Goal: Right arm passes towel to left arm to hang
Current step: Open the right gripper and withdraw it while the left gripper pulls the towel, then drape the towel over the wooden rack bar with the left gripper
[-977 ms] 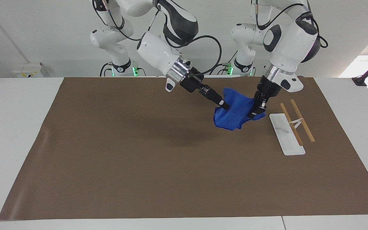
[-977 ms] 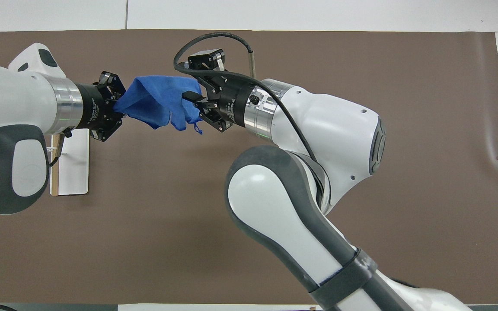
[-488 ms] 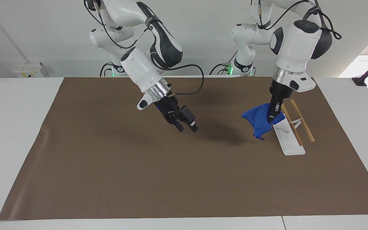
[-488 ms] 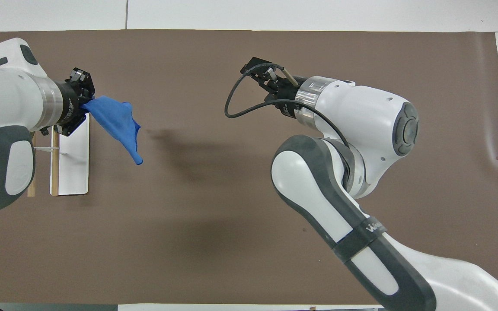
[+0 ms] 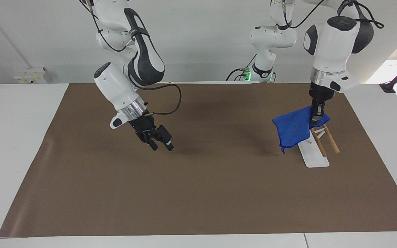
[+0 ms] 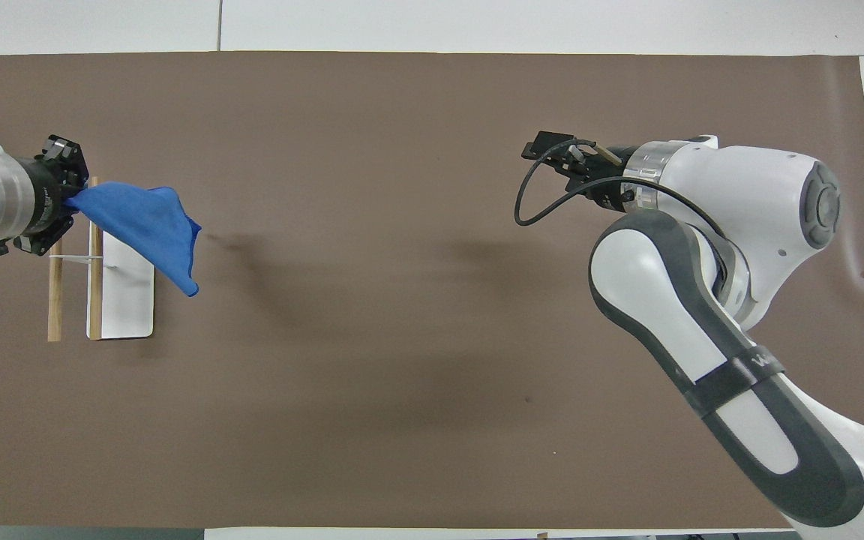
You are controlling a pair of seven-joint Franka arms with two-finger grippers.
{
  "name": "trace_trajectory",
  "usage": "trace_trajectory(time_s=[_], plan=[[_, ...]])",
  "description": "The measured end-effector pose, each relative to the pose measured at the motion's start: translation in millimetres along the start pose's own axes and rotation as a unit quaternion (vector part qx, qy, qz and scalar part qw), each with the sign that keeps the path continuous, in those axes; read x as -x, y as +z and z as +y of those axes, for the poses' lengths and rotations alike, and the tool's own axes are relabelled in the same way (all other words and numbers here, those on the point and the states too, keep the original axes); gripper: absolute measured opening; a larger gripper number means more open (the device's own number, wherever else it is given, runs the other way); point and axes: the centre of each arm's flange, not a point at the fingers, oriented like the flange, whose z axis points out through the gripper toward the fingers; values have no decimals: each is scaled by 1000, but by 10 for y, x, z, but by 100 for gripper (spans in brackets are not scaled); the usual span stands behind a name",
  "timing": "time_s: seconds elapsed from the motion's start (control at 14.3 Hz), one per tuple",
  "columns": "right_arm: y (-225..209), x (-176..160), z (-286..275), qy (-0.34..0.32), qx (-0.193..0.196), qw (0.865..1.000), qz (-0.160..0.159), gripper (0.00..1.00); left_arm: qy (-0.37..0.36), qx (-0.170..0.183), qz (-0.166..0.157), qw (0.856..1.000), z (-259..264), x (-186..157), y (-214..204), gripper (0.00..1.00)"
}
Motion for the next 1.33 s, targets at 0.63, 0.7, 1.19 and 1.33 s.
trace_trajectory(time_s=[0.63, 0.7, 1.19, 1.33], plan=[[-1017, -579, 726, -132, 256, 955, -73, 100, -9, 40, 41, 998, -448, -858, 305, 2], [-1187, -612, 687, -133, 263, 952, -80, 100, -7, 42, 43, 998, -467, -885, 317, 2], [-2254, -530, 767, -147, 278, 943, -110, 100, -7, 44, 47, 998, -617, -984, 578, 2], [-2399, -521, 856, -144, 280, 941, -122, 100, -14, 41, 48, 998, -670, -1074, 692, 2]])
